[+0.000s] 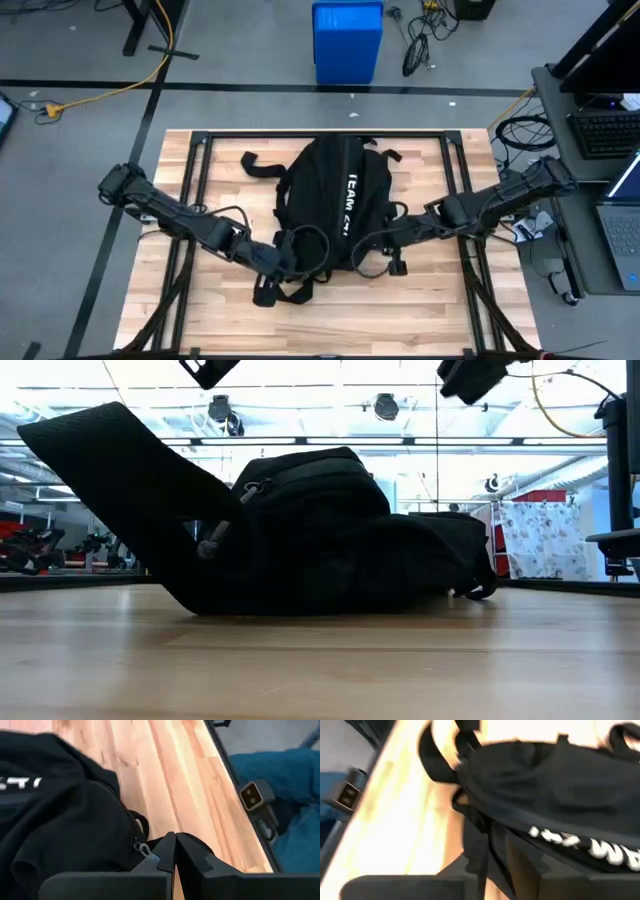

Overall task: Unpack backpack
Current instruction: Open the black backpack

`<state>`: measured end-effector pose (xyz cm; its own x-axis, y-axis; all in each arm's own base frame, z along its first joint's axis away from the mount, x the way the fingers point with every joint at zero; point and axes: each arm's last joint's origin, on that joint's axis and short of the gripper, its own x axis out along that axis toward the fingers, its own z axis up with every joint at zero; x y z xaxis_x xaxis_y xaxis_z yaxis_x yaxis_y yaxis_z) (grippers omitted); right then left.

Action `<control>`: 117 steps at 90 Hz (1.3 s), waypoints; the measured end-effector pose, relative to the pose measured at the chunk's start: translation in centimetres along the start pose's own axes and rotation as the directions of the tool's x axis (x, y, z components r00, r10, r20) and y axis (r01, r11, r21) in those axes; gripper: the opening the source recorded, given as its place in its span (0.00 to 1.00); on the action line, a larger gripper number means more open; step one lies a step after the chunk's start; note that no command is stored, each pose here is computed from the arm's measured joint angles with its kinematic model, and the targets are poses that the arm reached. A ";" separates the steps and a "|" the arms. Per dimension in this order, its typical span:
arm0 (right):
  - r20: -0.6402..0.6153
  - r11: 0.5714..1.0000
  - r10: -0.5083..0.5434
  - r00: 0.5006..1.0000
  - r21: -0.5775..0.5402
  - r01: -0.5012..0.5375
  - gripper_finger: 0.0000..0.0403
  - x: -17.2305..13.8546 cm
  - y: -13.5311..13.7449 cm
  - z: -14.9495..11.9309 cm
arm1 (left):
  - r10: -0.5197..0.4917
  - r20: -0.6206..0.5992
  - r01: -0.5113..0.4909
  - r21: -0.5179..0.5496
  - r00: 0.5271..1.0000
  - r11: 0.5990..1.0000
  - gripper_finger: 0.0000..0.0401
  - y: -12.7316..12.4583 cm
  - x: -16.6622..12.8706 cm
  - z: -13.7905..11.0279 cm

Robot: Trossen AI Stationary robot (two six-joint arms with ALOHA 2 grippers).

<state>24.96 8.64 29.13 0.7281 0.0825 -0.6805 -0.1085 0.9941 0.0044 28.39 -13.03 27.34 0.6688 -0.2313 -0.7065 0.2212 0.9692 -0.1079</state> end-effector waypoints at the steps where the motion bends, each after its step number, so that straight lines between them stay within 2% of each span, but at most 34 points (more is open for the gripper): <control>1: 0.002 1.000 0.003 1.000 -0.002 -0.003 0.17 0.0 0.1 0.0 | 0.005 -0.001 -0.005 -0.004 1.000 1.000 0.00 0.0 0.0 0.0; 27: -0.062 0.999 0.014 0.998 -0.043 -0.016 0.35 3.5 1.6 -0.5 | 0.140 -0.035 -0.142 -0.042 0.990 0.989 0.00 -1.1 2.4 -1.0; 44: -0.108 0.992 -0.007 0.994 -0.125 -0.007 0.43 6.3 2.0 -1.1 | 0.289 -0.048 -0.293 -0.195 0.956 0.936 0.00 -0.9 3.8 -1.7; 64: 0.047 0.956 -0.011 0.999 -0.292 0.024 0.49 8.0 2.3 0.2 | 0.349 -0.062 -0.354 -0.191 0.935 0.915 0.00 -0.8 4.8 -2.1; 80: 0.111 0.937 -0.003 0.994 -0.346 0.042 0.54 8.9 2.6 0.7 | 0.450 -0.041 -0.449 -0.179 0.892 0.875 0.00 -0.4 4.7 -2.1; 90: 0.097 0.913 -0.005 0.995 -0.406 0.044 0.59 10.2 2.8 0.3 | 0.472 -0.042 -0.471 -0.174 0.881 0.865 0.00 -0.3 4.6 -2.2; 104: 0.075 0.848 -0.013 0.997 -0.528 0.051 0.64 13.1 3.1 -0.6 | 0.480 -0.047 -0.479 -0.190 0.876 0.857 0.00 -0.3 4.6 -2.3; 112: 0.059 0.809 -0.065 0.996 -0.582 0.087 0.64 14.5 2.9 -1.3 | 0.485 -0.088 -0.491 -0.230 0.870 0.840 0.00 -0.2 4.5 -2.7; 117: 0.037 0.801 -0.101 0.994 -0.589 0.103 0.62 15.3 2.5 -1.7 | 0.465 -0.124 -0.481 -0.258 0.877 0.838 0.00 -0.2 4.5 -3.0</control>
<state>34.67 12.28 17.47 0.7601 -0.0153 -0.6496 -0.4107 0.7633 -0.4986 29.21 -13.98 22.10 0.6009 0.2579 -0.7566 -0.3193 0.9452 0.0686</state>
